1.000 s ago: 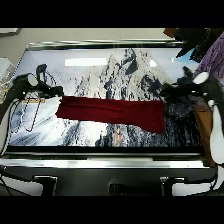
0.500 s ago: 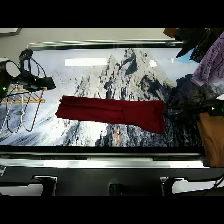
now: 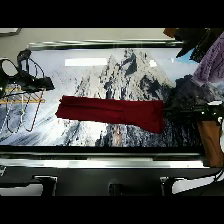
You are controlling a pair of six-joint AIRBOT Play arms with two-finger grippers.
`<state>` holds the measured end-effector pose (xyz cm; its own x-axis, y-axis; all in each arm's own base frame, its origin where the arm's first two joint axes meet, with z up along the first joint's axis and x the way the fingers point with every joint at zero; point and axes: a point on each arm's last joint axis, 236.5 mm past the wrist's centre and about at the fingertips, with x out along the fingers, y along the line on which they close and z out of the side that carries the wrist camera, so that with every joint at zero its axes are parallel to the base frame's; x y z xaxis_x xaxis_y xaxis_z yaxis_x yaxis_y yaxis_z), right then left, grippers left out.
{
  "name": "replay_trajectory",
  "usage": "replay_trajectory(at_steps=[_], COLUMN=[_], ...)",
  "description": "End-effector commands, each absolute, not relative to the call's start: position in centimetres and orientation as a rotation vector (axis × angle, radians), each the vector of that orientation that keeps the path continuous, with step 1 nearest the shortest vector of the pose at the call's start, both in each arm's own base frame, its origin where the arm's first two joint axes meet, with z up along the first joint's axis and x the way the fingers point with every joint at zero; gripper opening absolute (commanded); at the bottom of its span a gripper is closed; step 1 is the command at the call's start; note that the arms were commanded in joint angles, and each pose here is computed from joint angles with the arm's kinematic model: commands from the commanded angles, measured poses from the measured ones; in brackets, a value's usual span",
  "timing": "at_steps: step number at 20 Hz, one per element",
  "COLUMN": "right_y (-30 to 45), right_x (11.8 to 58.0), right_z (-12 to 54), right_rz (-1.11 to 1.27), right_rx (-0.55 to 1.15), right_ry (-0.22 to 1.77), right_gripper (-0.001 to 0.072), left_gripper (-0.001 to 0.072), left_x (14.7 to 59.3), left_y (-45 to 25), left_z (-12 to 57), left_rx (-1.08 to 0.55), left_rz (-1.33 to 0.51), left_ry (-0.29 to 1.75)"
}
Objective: Fold the clothes and pants, and hang the long-sleeved shirts on hangers.
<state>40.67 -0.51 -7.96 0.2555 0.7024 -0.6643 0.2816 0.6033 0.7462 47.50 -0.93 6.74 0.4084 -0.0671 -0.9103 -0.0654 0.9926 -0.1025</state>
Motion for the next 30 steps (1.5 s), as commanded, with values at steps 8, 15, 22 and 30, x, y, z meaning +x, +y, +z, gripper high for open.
replay_trajectory(at_steps=[8, 15, 22, 30], right_y=[4.6, 5.6, 3.8, 2.0], right_x=[40.4, 40.5, 42.6, 43.4], right_z=[-9.9, -9.4, 0.0, 8.6], right_rz=[0.4, 0.389, 0.36, 0.296], right_rx=[0.787, 0.752, 0.731, 0.649], right_ry=[1.417, 1.426, 1.422, 1.396], right_gripper=[0.0656, 0.0033, 0.0033, 0.0032], left_gripper=[0.072, 0.0554, 0.0016, 0.0014], left_x=[47.5, 47.1, 47.8, 47.6], left_y=[-0.9, -1.5, -11.0, -31.7], left_z=[6.8, 6.4, 2.4, -5.0], left_rx=[-0.145, -0.167, -0.53, -0.85], left_rz=[0.01, -0.004, -0.228, -0.453], left_ry=[1.152, 1.177, 1.217, 1.297])
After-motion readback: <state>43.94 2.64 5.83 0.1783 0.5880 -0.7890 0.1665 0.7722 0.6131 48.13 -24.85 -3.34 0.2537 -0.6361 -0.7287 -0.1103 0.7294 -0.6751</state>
